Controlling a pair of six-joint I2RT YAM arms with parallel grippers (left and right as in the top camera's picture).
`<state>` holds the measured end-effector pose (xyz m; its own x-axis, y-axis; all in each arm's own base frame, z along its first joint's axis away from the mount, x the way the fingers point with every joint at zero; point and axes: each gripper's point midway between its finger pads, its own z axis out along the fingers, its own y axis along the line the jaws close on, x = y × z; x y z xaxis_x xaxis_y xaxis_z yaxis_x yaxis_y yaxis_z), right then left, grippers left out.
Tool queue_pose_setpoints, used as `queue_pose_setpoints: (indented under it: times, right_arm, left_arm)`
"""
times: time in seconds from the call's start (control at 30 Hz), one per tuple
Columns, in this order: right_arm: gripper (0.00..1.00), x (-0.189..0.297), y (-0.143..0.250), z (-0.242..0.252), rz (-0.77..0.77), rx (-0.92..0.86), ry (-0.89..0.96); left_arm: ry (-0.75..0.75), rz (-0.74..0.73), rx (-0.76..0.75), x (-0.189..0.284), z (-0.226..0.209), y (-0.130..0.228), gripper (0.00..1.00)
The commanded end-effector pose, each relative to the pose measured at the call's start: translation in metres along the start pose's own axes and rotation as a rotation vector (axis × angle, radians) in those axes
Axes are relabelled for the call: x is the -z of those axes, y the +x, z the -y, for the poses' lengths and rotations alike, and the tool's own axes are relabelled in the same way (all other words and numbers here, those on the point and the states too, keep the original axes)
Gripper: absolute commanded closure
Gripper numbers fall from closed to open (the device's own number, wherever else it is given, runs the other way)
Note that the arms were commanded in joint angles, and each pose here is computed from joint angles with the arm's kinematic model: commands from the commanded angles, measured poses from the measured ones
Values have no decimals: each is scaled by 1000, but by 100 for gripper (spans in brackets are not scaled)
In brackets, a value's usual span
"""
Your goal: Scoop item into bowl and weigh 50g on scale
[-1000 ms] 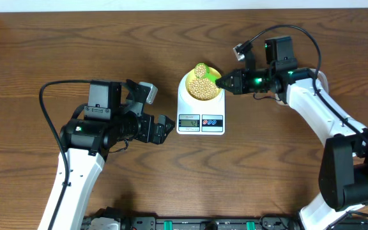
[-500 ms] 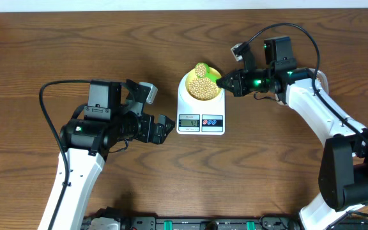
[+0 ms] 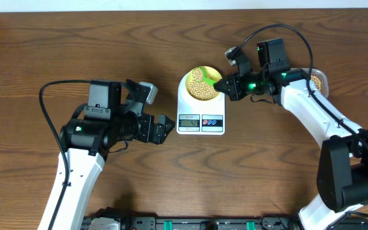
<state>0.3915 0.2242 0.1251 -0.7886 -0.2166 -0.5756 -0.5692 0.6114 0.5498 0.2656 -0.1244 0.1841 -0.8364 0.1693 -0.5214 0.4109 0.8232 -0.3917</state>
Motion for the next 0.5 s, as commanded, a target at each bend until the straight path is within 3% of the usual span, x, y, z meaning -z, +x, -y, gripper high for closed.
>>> queue_pose_setpoints:
  times: [0.0, 0.47]
  right_arm:
    - [99, 5, -3, -4, 10, 42, 20]
    - [99, 10, 5, -3, -29, 85, 86]
  left_arm:
    - [17, 0, -19, 0, 3, 0, 2]
    - [17, 0, -19, 0, 3, 0, 2]
